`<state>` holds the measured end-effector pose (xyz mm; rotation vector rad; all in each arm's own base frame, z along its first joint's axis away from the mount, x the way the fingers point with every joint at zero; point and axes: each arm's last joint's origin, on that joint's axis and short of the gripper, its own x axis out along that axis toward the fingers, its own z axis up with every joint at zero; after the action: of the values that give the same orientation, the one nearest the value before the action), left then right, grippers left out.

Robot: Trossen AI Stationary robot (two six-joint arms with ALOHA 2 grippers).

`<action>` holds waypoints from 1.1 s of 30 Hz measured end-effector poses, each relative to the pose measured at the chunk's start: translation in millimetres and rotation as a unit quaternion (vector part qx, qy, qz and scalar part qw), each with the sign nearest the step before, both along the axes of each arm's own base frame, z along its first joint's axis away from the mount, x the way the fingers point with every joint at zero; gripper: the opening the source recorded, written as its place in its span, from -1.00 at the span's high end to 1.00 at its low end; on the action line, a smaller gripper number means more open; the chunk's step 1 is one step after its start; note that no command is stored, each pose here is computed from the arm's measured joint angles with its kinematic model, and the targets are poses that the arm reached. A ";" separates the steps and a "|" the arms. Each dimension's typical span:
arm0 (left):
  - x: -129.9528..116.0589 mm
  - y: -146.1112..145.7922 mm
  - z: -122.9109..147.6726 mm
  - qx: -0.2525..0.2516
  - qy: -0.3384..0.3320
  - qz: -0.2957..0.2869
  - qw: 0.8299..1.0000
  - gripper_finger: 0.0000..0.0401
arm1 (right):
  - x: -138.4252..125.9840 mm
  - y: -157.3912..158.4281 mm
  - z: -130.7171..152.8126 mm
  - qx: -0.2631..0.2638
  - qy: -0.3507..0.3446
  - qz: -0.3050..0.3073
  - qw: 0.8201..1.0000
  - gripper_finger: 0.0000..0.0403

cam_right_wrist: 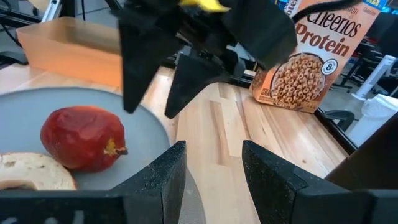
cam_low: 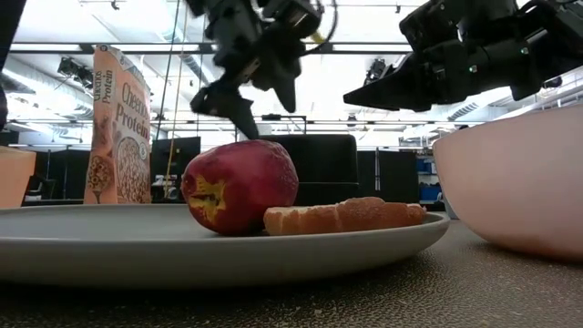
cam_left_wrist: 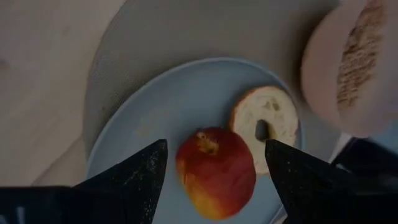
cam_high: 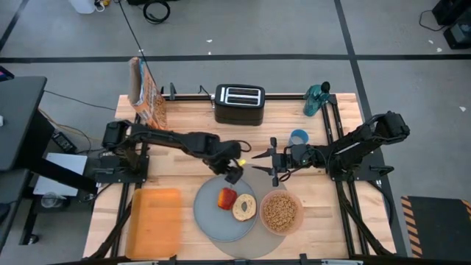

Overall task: Arrange a breakfast setting
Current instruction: Put apple on the blue plate

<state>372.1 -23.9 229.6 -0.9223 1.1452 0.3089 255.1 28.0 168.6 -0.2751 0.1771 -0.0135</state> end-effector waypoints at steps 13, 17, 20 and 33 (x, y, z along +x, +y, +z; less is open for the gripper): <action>40.3 -10.3 -21.8 0.002 0.153 0.002 0.988 -0.39 | -7.7 -5.8 -6.6 -0.045 0.034 -0.077 0.995 0.19; 43.1 -4.6 -29.3 -0.010 0.162 0.023 0.986 -0.38 | -18.3 -9.2 -6.5 -0.059 0.032 -0.121 0.990 0.19; 46.6 -4.7 -34.2 -0.028 0.164 0.035 0.985 -0.32 | -28.3 -11.9 -6.7 -0.066 0.029 -0.146 0.987 0.19; 48.8 -30.9 -54.4 -0.045 0.195 0.029 0.979 -0.02 | -56.9 -15.2 -1.4 -0.053 -0.007 -0.139 0.989 0.19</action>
<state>420.9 -54.8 175.2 -1.0016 1.5026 0.5040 198.2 12.8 167.2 -0.3542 0.2003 -0.3021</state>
